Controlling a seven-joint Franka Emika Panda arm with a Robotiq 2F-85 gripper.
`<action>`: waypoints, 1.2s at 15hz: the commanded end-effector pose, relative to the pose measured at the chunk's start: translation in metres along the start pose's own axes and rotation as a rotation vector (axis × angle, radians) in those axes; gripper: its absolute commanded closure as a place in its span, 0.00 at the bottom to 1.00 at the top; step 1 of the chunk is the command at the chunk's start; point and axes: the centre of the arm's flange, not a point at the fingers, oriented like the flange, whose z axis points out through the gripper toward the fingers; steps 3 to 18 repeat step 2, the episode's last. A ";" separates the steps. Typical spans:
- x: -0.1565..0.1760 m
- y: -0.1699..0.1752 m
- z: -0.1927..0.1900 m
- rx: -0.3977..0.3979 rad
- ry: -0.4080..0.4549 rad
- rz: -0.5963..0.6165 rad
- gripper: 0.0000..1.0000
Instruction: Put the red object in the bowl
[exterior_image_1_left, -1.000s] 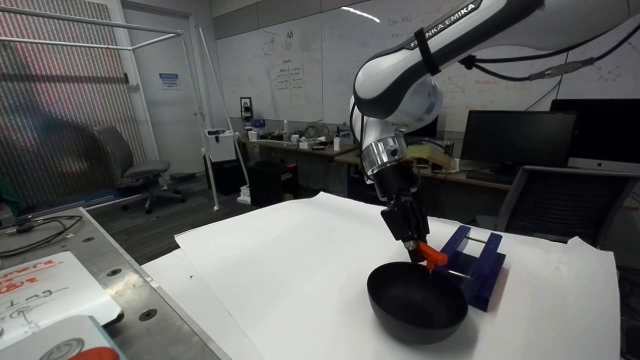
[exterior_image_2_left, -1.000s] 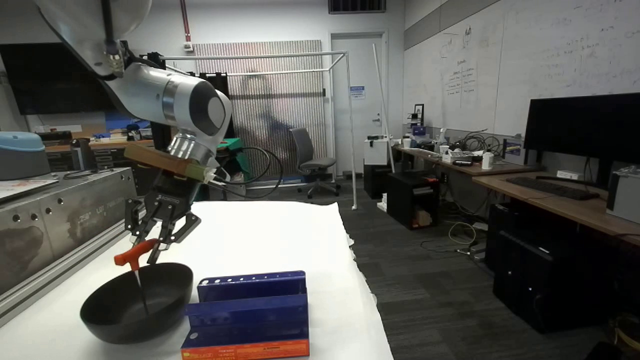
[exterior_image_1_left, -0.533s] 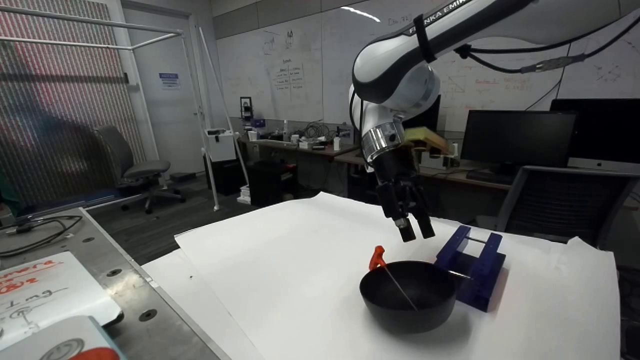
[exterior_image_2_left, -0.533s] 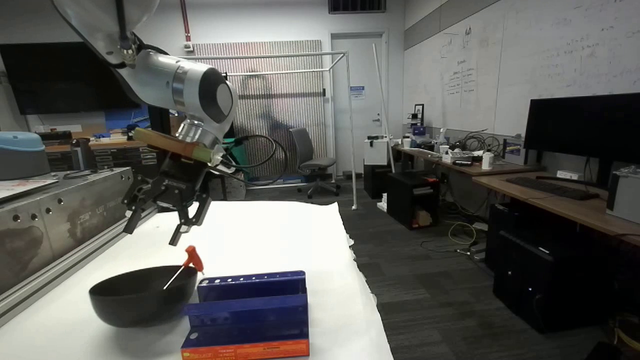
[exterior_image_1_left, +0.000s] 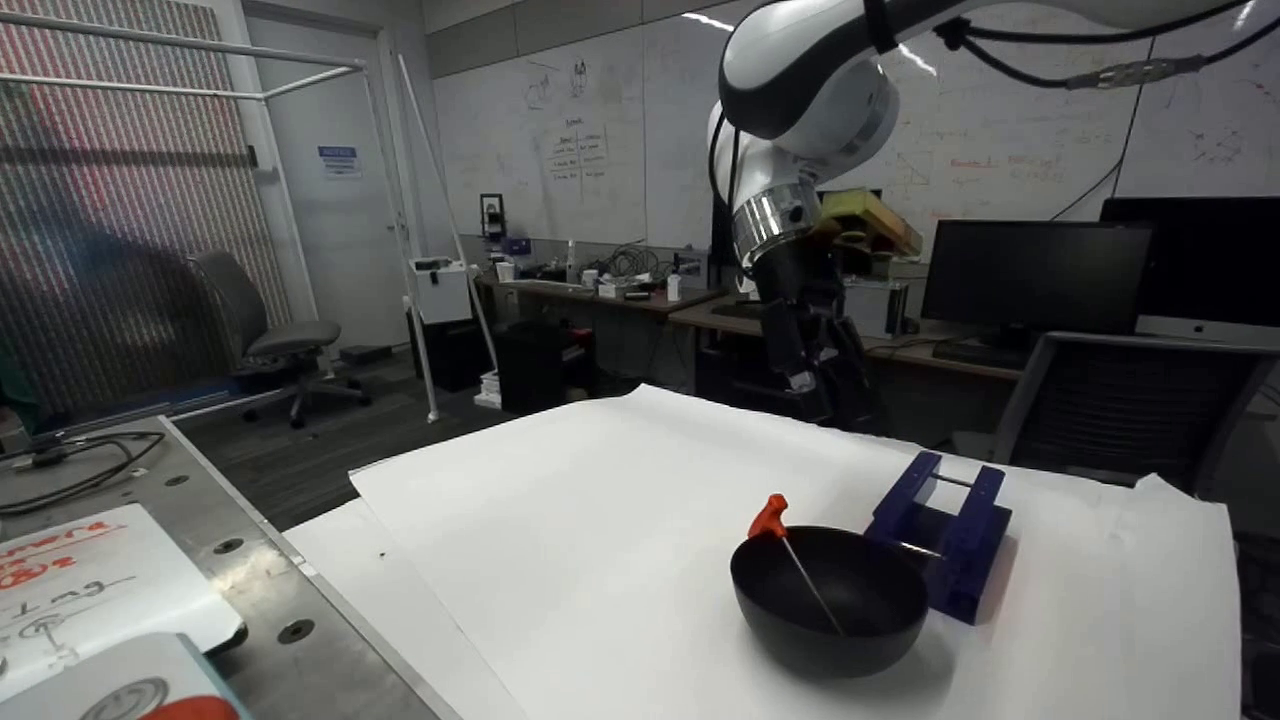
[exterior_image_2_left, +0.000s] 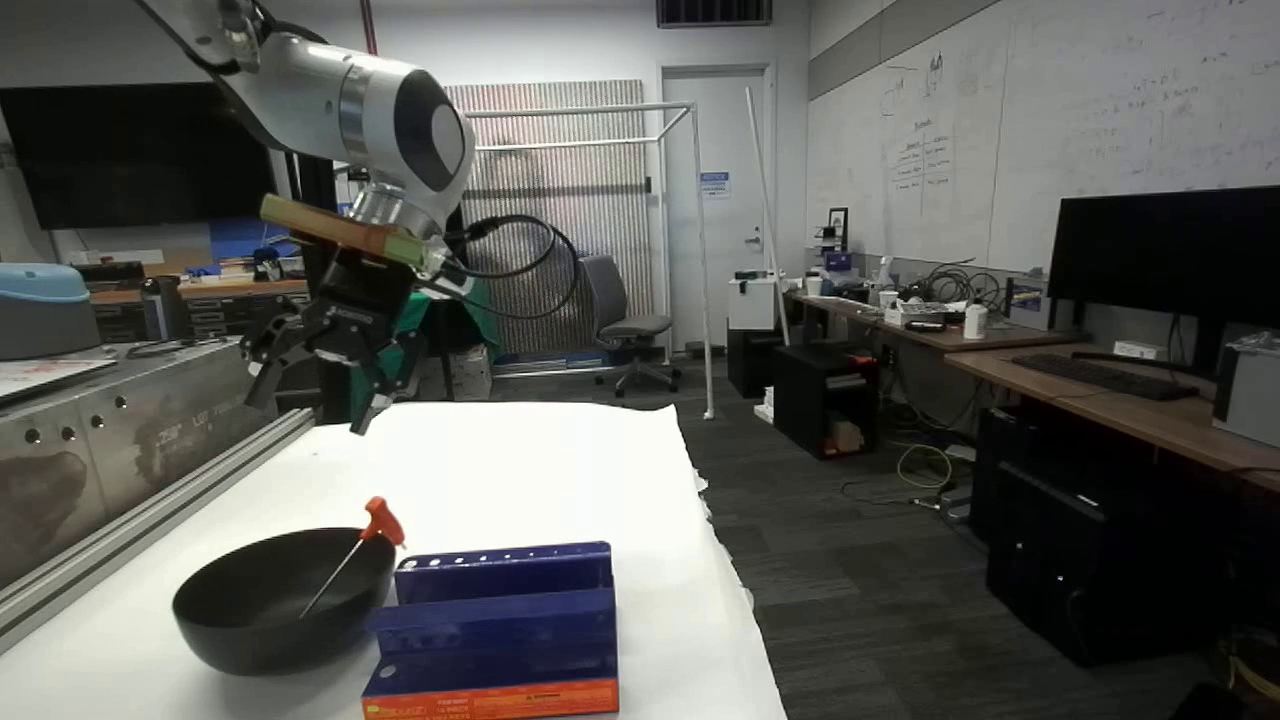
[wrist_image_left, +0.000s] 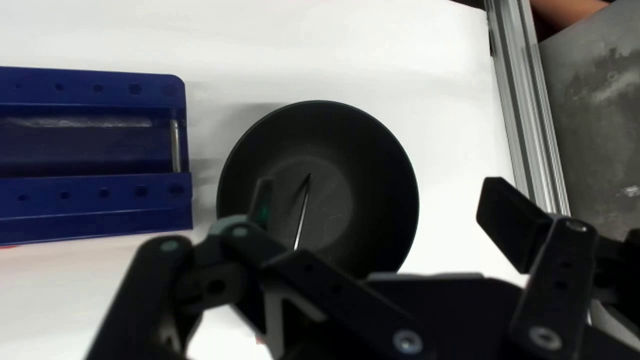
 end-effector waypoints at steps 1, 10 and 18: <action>-0.059 -0.008 -0.027 -0.060 0.061 0.056 0.00; -0.070 -0.006 -0.029 -0.102 0.066 0.065 0.00; -0.070 -0.006 -0.029 -0.102 0.066 0.065 0.00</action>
